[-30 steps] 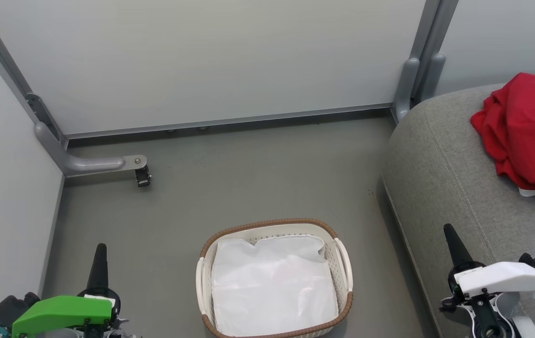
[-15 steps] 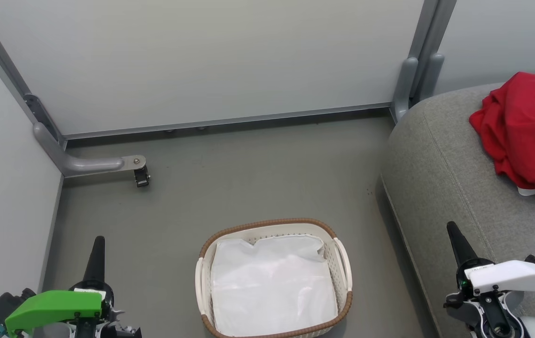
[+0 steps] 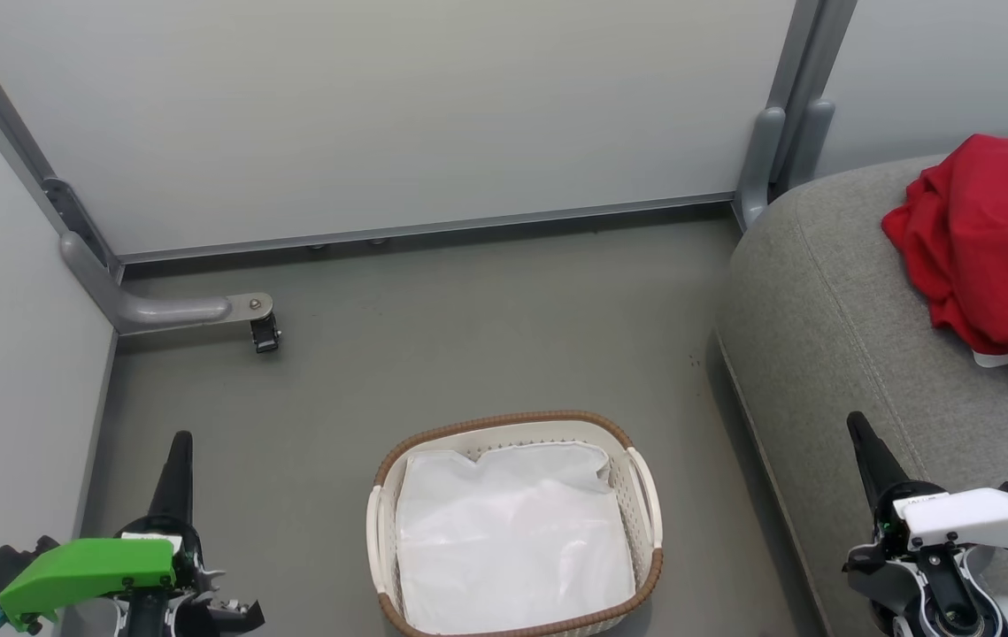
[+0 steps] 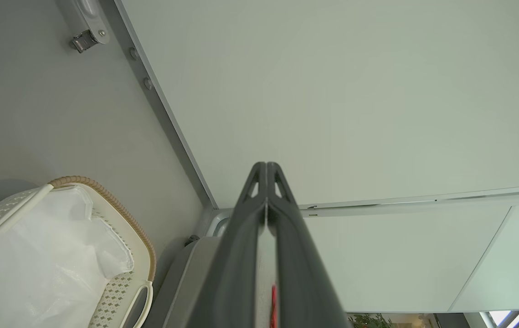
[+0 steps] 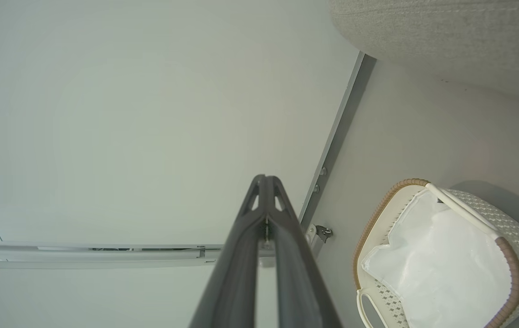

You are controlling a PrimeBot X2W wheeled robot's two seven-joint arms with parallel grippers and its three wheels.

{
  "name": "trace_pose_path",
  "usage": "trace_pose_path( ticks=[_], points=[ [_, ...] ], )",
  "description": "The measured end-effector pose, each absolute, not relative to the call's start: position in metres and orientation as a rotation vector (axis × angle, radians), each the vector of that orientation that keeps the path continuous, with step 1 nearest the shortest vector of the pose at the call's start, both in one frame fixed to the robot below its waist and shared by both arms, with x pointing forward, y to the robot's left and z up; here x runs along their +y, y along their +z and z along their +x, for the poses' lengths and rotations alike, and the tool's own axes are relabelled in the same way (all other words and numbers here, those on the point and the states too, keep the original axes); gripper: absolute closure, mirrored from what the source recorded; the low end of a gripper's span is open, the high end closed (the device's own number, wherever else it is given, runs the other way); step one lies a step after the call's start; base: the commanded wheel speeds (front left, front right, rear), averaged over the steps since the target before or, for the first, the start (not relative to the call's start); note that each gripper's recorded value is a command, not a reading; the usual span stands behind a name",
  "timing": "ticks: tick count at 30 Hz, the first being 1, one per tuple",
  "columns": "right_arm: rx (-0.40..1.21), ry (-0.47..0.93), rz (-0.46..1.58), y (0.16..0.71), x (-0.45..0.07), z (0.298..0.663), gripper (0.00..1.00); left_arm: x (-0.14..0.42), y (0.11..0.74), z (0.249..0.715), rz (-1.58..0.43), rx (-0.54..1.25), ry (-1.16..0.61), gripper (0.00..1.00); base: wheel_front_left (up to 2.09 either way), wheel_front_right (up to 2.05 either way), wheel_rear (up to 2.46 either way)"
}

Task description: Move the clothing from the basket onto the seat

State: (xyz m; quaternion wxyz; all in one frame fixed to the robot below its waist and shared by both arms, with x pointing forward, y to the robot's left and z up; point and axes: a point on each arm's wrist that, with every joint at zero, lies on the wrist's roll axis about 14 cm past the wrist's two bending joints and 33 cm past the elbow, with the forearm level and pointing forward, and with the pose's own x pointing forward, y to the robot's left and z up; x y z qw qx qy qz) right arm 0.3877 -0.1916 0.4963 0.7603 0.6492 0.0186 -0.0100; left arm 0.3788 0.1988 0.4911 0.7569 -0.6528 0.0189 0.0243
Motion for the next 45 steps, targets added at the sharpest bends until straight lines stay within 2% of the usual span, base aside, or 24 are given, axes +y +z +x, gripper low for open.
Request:
trace_pose_path(
  ticks=[24, 45],
  points=[
    [0.009, -0.007, 1.575, 0.504, -0.199, 0.388, 1.00, 0.200, 0.503, 0.387, -1.574, 0.012, 0.012, 1.00, 0.00, 0.00, 0.00],
    [0.007, -0.007, 1.575, 0.504, -0.200, 0.388, 1.00, 0.200, 0.504, 0.388, -1.575, 0.008, 0.010, 1.00, 0.00, 0.00, 0.00]
  ],
)
